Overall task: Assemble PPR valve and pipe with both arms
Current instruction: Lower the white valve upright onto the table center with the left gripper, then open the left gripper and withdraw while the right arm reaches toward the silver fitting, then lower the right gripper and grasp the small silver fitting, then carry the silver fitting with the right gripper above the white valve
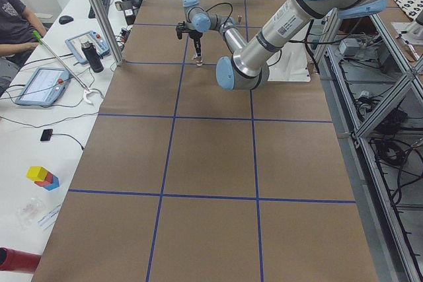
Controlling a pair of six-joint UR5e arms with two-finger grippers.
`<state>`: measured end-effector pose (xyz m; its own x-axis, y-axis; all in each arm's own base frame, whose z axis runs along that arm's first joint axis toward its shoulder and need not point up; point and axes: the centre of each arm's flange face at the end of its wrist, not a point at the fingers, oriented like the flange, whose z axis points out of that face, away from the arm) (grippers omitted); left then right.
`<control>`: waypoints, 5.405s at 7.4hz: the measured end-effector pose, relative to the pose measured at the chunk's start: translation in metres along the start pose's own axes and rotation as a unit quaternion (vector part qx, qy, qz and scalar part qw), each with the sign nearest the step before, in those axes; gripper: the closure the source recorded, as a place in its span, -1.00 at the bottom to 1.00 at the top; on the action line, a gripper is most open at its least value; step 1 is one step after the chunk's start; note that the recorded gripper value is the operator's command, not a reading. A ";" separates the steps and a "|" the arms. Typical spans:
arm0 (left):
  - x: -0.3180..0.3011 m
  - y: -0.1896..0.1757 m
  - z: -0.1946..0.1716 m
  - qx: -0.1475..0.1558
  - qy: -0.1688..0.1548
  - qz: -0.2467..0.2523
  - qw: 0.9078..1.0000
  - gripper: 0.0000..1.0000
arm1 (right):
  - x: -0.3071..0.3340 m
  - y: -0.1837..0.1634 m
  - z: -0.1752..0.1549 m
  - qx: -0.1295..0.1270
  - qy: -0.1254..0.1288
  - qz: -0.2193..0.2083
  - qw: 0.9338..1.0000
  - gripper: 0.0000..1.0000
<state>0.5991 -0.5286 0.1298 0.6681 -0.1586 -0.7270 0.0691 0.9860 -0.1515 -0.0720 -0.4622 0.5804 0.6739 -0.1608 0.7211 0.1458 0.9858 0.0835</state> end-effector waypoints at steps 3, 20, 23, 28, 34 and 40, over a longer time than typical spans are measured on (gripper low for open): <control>0.000 0.004 -0.015 0.009 0.011 0.007 1.000 -0.29 | -0.001 -0.001 0.001 0.000 0.000 -0.001 1.000 -0.99; -0.242 0.017 -0.078 0.058 0.033 0.081 0.994 -0.32 | -0.263 0.152 0.094 0.052 -0.030 0.132 0.989 -0.71; -0.243 0.018 -0.077 0.058 0.032 0.081 0.995 -0.32 | -0.263 0.157 0.105 0.047 -0.013 0.130 0.990 -0.70; -0.244 0.018 -0.076 0.057 0.032 0.080 0.995 -0.32 | -0.265 0.162 0.115 0.037 -0.005 0.134 0.990 -0.12; -0.244 0.018 -0.077 0.058 0.032 0.080 0.995 -0.32 | -0.264 0.163 0.117 0.034 -0.003 0.135 0.990 1.00; -0.274 0.017 -0.080 0.057 0.026 0.088 0.994 -0.33 | -0.374 0.022 0.046 0.024 -0.015 0.218 0.976 1.00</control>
<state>0.3582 -0.4727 0.2732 0.6381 0.0174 -0.7697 0.0398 0.9977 0.0556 -0.3541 -0.3778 0.3445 0.6434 0.2742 0.7148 -0.1842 0.9617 -0.2032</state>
